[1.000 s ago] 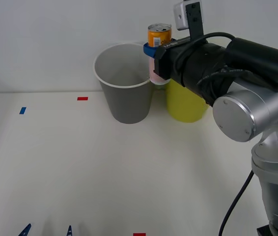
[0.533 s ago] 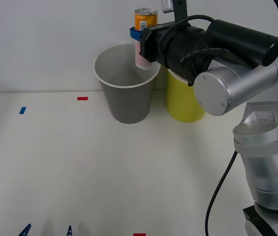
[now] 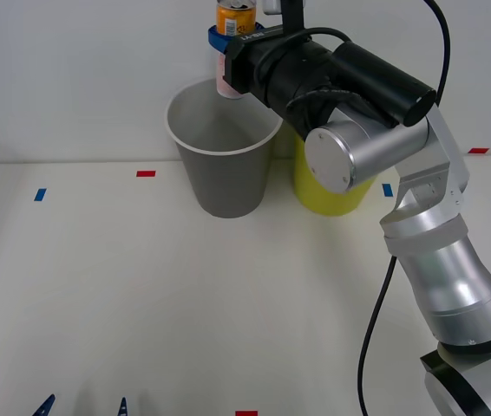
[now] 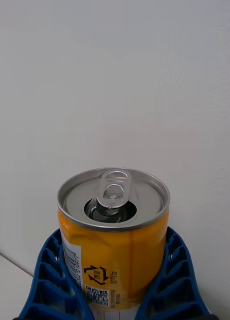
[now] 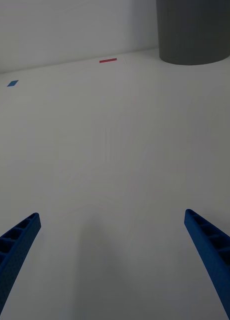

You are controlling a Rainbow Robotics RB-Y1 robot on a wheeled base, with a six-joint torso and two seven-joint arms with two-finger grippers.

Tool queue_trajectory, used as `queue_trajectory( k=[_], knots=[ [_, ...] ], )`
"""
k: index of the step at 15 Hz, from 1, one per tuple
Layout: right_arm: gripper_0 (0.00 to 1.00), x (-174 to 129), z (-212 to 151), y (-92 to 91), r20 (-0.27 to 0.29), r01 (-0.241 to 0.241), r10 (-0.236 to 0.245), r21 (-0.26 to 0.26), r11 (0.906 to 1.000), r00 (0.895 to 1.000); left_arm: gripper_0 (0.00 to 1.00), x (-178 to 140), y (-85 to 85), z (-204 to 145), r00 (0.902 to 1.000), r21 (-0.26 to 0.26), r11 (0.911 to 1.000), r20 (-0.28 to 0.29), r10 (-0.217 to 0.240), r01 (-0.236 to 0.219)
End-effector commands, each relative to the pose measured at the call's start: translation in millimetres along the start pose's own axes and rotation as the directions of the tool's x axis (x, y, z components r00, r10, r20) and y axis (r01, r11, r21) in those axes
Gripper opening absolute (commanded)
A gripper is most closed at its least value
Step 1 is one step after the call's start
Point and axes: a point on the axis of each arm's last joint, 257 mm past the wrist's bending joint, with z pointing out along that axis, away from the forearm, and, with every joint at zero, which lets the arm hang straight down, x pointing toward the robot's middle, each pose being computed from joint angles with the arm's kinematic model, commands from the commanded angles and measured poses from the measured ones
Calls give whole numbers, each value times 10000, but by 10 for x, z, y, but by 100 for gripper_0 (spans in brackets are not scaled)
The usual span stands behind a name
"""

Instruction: Put cans in the gray bin and PET bottles in the light green bin.

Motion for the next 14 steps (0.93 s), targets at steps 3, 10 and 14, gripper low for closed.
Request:
queue_trajectory(
  k=[3,10,14],
  knots=[
    [9,70,176,-81,-207,189,-186,121,9997,9996,100,0,0,0,10000,0,10000,0,0,0],
    [9,25,208,20,-124,115,-115,-36,9999,9999,100,0,0,0,10000,0,10000,0,0,0],
    [64,21,207,8,-110,228,-228,-7,9997,9997,100,0,0,0,10000,0,10000,0,0,0]
  ],
)
